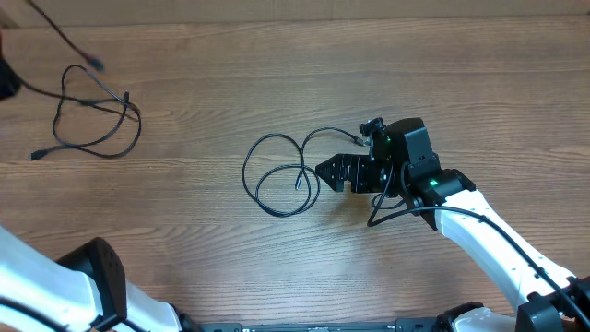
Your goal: Untangle cables
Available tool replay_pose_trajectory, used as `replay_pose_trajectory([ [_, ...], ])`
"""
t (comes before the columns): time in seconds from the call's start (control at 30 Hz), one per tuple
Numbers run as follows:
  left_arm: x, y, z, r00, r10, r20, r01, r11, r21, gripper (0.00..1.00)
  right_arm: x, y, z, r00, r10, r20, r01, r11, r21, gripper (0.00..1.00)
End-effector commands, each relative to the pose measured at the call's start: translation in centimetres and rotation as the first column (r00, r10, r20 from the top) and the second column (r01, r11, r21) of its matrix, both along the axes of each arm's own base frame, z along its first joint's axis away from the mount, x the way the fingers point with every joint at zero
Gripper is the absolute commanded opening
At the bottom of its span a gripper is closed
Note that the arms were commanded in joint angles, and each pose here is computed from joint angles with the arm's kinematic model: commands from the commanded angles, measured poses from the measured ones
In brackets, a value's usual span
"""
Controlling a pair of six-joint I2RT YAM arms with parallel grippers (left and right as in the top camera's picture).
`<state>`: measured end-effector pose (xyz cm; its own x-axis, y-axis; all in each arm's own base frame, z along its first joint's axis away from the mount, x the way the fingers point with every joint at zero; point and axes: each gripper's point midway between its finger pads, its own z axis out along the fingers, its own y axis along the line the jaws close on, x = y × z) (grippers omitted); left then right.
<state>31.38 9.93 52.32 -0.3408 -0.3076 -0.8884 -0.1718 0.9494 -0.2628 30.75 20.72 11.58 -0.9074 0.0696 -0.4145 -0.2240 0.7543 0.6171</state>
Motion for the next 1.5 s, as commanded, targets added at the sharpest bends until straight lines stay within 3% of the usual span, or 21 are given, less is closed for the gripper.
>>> replay_pose_trajectory([
  [0.0,-2.9,-0.6,1.8,0.999,0.016,0.038,-0.020,0.992,0.125,0.04,0.2,-0.1,0.0,1.000,-0.009,0.007,0.009,1.000,-0.004,1.00],
  [0.2,-3.5,-0.6,1.6,0.999,0.025,0.020,-0.027,0.989,0.144,0.04,0.1,-0.1,0.0,1.000,-0.009,0.003,0.009,1.000,-0.006,1.00],
  [0.43,0.0,0.2,-1.4,0.996,-0.042,-0.074,0.049,0.995,0.083,0.04,0.2,-0.1,0.0,1.000,-0.009,0.007,0.009,1.000,-0.004,1.00],
  [0.6,4.7,0.7,-4.1,0.986,-0.116,-0.123,0.120,0.993,0.021,0.04,0.2,-0.1,0.1,1.000,-0.009,0.007,0.009,1.000,-0.004,1.00],
  [0.73,10.3,-0.8,-7.8,0.962,-0.201,-0.185,0.203,0.979,-0.006,0.04,0.2,-0.1,0.0,1.000,-0.009,0.006,0.009,1.000,-0.004,1.00],
  [0.83,16.2,-2.3,-12.9,0.936,-0.229,-0.267,0.232,0.973,-0.023,0.04,-0.1,-0.2,-0.2,1.000,-0.009,-0.009,0.009,1.000,-0.010,1.00],
  [0.97,21.1,-4.1,-19.3,0.892,-0.289,-0.346,0.281,0.957,-0.074,0.04,-0.4,-0.3,-0.4,1.000,-0.009,-0.026,0.008,1.000,-0.016,1.00],
  [1.07,23.3,-4.1,-24.1,0.862,-0.288,-0.417,0.269,0.957,-0.105,0.04,-0.5,-0.3,-0.6,0.999,-0.009,-0.033,0.008,1.000,-0.019,1.00],
  [1.27,25.3,-1.0,-33.5,0.805,-0.152,-0.573,0.075,0.985,-0.157,0.04,-1.1,-0.6,-1.0,0.998,-0.009,-0.065,0.007,0.999,-0.033,1.00],
  [1.3,25.5,-0.9,-34.3,0.801,-0.148,-0.581,0.058,0.984,-0.170,0.15,-1.1,-0.6,-1.1,0.998,-0.009,-0.068,0.007,0.999,-0.034,1.00],
  [1.37,25.6,-0.6,-35.4,0.792,-0.137,-0.595,0.027,0.981,-0.190,0.87,-1.2,-0.6,-1.1,0.998,-0.009,-0.070,0.007,0.999,-0.035,1.00],
  [1.4,25.7,-0.6,-35.8,0.789,-0.136,-0.599,0.022,0.981,-0.194,1.00,-1.2,-0.6,-1.1,0.998,-0.009,-0.070,0.007,0.999,-0.035,1.00],
  [1.47,25.7,-0.6,-35.7,0.791,-0.136,-0.596,0.024,0.981,-0.193,1.00,-1.2,-0.6,-1.1,0.998,-0.010,-0.070,0.007,0.999,-0.035,1.00],
])
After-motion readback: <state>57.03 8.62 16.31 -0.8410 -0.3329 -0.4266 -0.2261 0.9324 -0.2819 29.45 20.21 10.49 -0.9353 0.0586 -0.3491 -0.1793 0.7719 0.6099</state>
